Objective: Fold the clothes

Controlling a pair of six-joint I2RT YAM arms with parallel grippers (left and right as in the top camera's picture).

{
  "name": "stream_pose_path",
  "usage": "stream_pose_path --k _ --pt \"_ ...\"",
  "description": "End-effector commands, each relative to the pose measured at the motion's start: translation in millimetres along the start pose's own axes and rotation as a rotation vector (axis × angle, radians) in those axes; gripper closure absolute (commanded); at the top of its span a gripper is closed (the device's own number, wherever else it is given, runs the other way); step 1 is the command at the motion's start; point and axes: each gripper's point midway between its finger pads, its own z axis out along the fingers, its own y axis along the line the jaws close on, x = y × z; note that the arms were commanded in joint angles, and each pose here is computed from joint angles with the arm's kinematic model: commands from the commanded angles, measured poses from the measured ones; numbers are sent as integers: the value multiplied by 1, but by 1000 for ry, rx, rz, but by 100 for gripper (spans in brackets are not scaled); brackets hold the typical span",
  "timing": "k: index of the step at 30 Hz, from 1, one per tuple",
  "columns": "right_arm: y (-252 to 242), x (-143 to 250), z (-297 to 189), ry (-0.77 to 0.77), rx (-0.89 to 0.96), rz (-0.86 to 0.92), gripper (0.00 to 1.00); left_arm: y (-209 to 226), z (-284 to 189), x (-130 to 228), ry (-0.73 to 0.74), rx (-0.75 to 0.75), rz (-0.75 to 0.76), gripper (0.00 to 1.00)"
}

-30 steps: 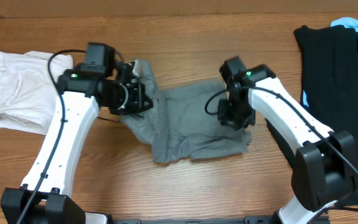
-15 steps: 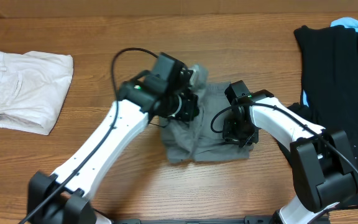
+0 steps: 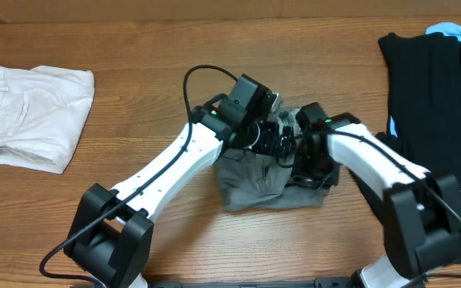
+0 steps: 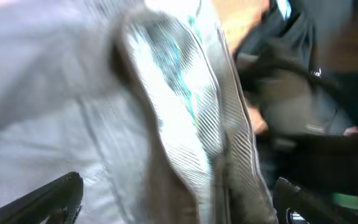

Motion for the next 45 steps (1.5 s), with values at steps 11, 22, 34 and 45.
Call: stream_pose_path --k 11,22,34,45 --pt "68 20 -154 -205 -575 -355 53 104 -62 -126 -413 -166 2 13" --pt "58 49 -42 79 -410 -290 53 160 30 -65 -125 -200 -120 13" --pt "-4 9 32 -99 -56 -91 37 184 23 50 319 -340 -244 46" --pt "23 -79 -5 -498 -79 -164 34 183 -27 125 615 -515 -458 44"
